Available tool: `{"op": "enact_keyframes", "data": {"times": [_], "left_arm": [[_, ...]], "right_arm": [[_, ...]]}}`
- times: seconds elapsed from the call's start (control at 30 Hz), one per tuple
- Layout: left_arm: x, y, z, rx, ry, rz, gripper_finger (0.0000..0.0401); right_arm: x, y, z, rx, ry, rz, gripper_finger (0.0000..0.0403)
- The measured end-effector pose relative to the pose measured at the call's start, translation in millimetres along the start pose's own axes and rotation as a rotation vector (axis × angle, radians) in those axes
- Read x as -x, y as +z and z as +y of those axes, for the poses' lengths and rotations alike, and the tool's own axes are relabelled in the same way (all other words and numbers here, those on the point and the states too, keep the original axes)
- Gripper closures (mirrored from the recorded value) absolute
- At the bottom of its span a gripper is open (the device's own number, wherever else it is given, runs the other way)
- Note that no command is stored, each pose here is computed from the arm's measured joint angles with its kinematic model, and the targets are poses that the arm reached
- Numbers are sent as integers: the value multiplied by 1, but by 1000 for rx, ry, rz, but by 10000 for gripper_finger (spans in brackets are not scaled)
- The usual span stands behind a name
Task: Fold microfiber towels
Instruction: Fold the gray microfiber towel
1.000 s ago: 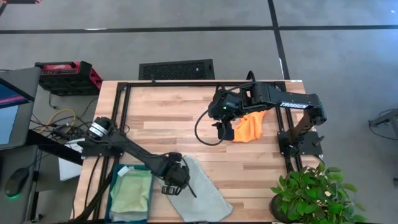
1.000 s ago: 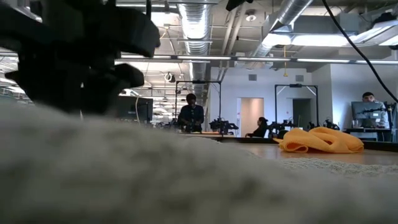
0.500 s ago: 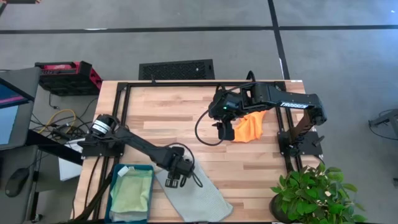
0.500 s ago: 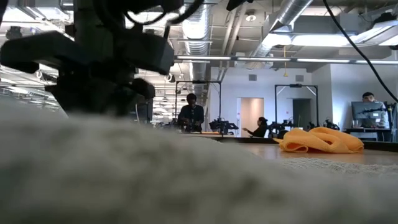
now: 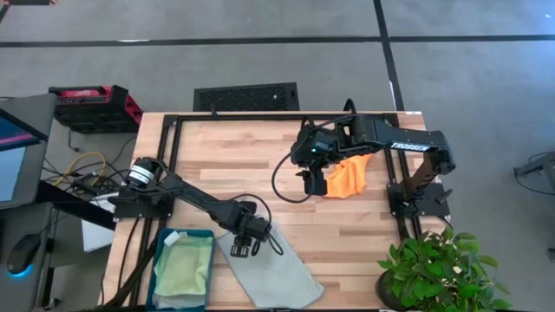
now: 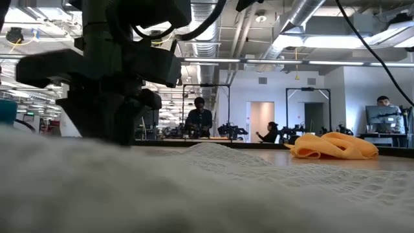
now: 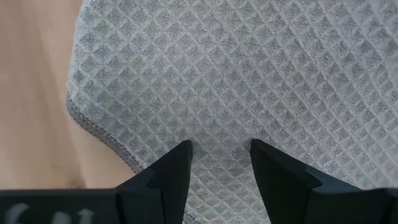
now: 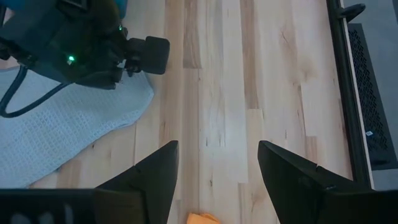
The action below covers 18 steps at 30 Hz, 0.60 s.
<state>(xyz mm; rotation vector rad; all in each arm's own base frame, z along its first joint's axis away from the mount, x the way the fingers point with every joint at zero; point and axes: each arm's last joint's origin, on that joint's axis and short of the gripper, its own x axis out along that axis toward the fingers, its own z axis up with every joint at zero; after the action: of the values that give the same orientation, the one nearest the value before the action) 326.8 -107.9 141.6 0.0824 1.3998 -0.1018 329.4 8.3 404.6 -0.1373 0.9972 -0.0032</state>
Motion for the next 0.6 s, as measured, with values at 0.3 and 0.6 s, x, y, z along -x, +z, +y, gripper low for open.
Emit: {"op": "enact_keyframes", "data": {"times": [0.3, 0.6], "left_arm": [[-1, 3, 19, 41, 38, -2, 239], [-1, 5, 42, 110, 84, -4, 239]], "right_arm": [[0, 0, 0, 1, 0, -2, 159], [0, 0, 0, 1, 0, -2, 159]]}}
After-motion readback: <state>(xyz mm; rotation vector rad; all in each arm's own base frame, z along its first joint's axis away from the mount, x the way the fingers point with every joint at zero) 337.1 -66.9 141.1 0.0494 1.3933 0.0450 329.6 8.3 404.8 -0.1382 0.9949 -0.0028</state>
